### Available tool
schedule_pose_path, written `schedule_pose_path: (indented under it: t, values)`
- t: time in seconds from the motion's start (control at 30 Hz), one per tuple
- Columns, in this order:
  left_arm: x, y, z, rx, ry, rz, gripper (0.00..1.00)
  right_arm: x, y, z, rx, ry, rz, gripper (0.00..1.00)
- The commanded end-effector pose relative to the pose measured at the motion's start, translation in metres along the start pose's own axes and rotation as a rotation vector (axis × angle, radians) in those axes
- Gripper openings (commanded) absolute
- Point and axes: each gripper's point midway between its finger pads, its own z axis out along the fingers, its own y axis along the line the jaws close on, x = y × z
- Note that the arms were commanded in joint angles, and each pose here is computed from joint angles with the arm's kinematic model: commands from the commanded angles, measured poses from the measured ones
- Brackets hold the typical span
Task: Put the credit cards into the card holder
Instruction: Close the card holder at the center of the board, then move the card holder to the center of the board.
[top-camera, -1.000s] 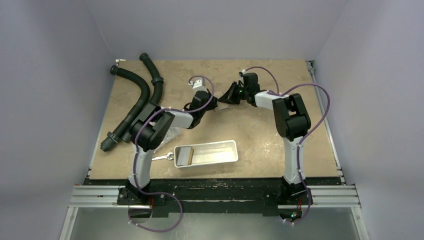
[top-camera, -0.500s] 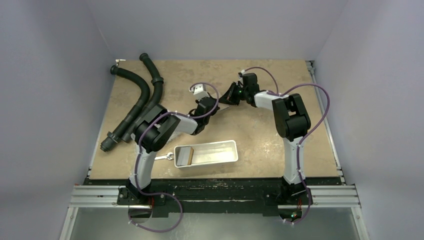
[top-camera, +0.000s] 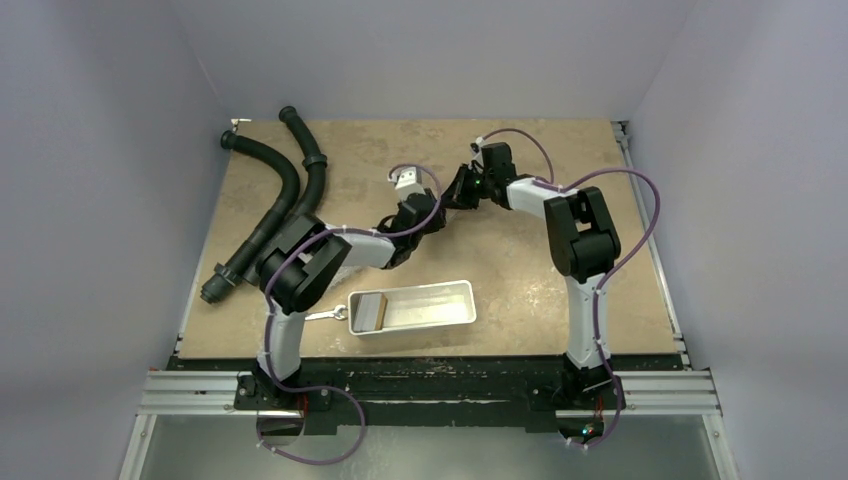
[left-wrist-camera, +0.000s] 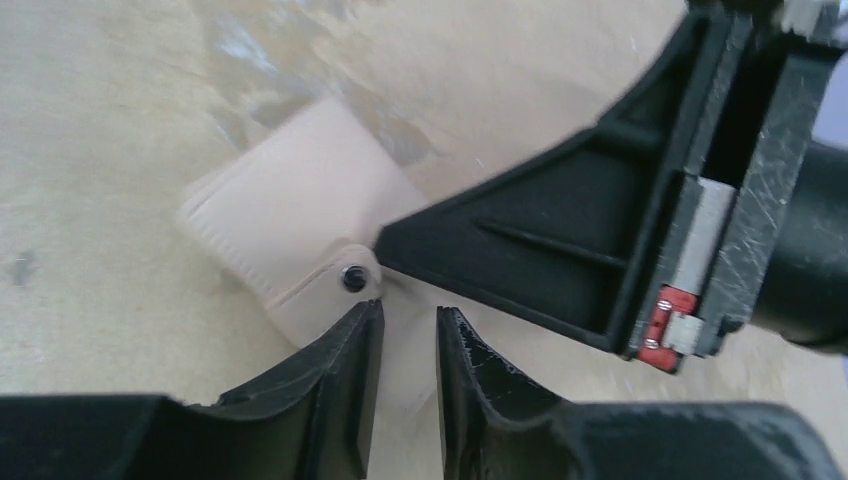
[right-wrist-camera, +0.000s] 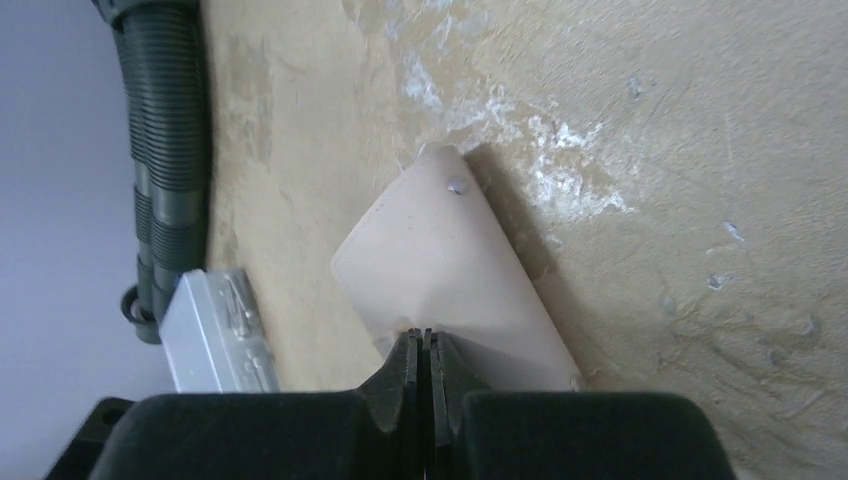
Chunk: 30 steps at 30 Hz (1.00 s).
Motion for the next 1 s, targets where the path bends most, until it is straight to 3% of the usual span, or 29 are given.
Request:
schedule_pose_path:
  t: [0.0, 0.2, 0.33, 0.43, 0.57, 0.73, 0.87, 0.97]
  values:
    - [0.068, 0.017, -0.041, 0.043, 0.52, 0.073, 0.35, 0.014, -0.014, -0.003, 0.102, 0.082, -0.118, 0.05]
    - [-0.038, -0.016, -0.052, 0.161, 0.481, 0.006, 0.51, -0.022, 0.016, -0.026, 0.098, 0.024, -0.254, 0.27]
    - [-0.116, -0.029, -0.077, 0.243, 0.401, 0.011, 0.71, -0.043, 0.032, -0.048, 0.142, -0.031, -0.331, 0.38]
    - [-0.16, -0.031, -0.097, 0.302, 0.354, 0.051, 0.86, -0.049, 0.032, -0.064, 0.19, -0.051, -0.403, 0.54]
    - [-0.186, -0.022, -0.111, 0.268, 0.3, 0.177, 0.9, -0.036, 0.032, -0.071, 0.211, -0.038, -0.515, 0.72]
    - [-0.188, -0.004, -0.119, 0.221, 0.235, 0.238, 0.91, -0.029, 0.029, -0.074, 0.307, -0.061, -0.678, 0.9]
    - [-0.189, 0.01, -0.126, 0.178, 0.208, 0.24, 0.91, -0.03, 0.013, -0.065, 0.411, -0.061, -0.752, 0.93]
    - [-0.196, 0.007, -0.134, 0.188, 0.168, 0.237, 0.91, -0.03, -0.002, -0.05, 0.454, -0.024, -0.728, 0.89]
